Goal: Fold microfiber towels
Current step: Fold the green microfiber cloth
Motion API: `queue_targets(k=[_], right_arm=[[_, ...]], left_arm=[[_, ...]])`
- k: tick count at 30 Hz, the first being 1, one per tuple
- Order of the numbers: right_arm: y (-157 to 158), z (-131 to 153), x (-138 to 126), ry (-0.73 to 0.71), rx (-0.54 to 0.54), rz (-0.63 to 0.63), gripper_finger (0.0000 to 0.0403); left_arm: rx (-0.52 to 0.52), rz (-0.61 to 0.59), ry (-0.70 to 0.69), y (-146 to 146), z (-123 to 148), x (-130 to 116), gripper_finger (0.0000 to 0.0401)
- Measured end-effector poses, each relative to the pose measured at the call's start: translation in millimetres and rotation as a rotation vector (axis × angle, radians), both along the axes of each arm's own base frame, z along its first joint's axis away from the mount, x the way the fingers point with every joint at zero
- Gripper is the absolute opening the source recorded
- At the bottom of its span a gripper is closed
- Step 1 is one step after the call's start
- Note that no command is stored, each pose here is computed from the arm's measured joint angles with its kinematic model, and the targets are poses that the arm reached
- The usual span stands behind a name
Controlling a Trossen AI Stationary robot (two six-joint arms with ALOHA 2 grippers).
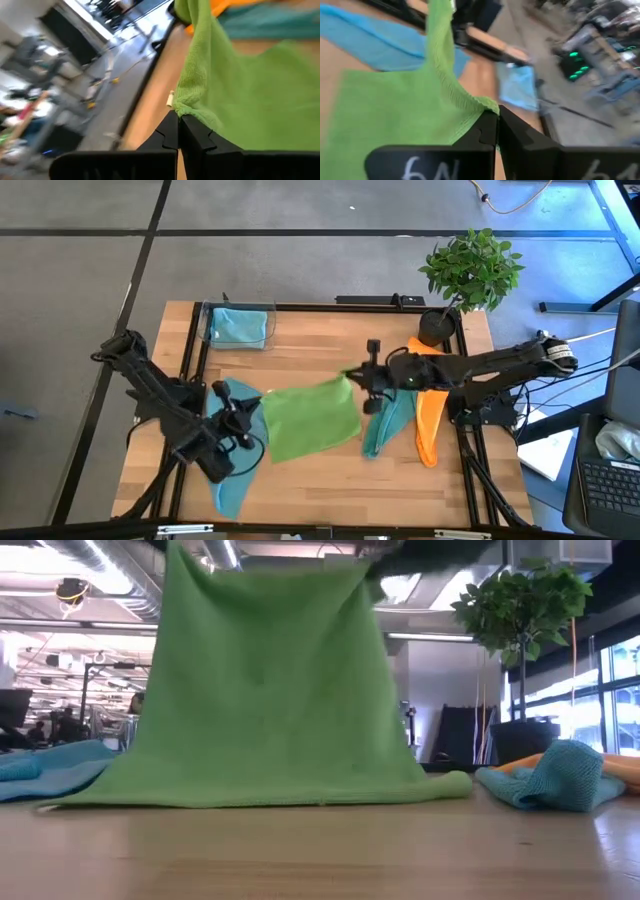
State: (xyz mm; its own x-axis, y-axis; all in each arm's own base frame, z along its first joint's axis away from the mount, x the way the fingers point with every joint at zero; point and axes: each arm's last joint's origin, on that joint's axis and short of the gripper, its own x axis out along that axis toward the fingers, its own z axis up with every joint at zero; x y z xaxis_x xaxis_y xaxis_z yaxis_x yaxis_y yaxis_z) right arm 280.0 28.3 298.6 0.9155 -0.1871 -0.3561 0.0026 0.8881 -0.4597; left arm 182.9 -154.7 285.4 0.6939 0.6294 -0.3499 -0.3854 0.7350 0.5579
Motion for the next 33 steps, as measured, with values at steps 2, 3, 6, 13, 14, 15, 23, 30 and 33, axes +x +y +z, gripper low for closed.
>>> queue_targets(k=[2, 3, 6, 13, 14, 15, 23, 30, 33], right_arm=[[15.7, 10.6, -4.9, 0.059, 0.008, 0.06, 0.0012], [23.8, 15.2, -7.4, 0.088, 0.013, 0.109, 0.0012], [48.1, 33.0, -16.2, 0.144, 0.057, 0.276, 0.0012], [93.7, 84.4, -36.8, 0.033, 0.121, 0.472, 0.0012], [98.5, 92.0, -39.7, 0.005, 0.129, 0.487, 0.0012], [102.5, 98.6, -42.7, -0.015, 0.135, 0.502, 0.0012], [103.2, 110.1, -48.3, -0.061, 0.115, 0.306, 0.0012], [60.4, 39.0, -13.7, 0.062, 0.07, 0.04, 0.0012], [32.2, 6.0, -2.9, 0.07, 0.035, -0.045, 0.0012]], left_arm=[[-0.061, -0.054, -0.023, -12.6, 13.8, -3.0, 0.0], [-0.091, -0.085, -0.031, -19.1, 19.9, -4.5, 0.0], [-0.163, -0.187, -0.077, -38.7, 41.4, -8.7, 0.0], [-0.2, -0.445, -0.215, -80.4, 92.3, -15.6, 0.0], [-0.194, -0.467, -0.229, -83.7, 96.3, -16.2, 0.0], [-0.189, -0.484, -0.241, -86.2, 99.2, -16.4, 0.0], [-0.073, -0.413, -0.2, -77.8, 91.0, -17.7, 0.0], [-0.014, -0.185, -0.081, -34.3, 48.7, -19.6, 0.0], [-0.024, -0.082, -0.005, -15.8, 24.1, -19.0, 0.0]])
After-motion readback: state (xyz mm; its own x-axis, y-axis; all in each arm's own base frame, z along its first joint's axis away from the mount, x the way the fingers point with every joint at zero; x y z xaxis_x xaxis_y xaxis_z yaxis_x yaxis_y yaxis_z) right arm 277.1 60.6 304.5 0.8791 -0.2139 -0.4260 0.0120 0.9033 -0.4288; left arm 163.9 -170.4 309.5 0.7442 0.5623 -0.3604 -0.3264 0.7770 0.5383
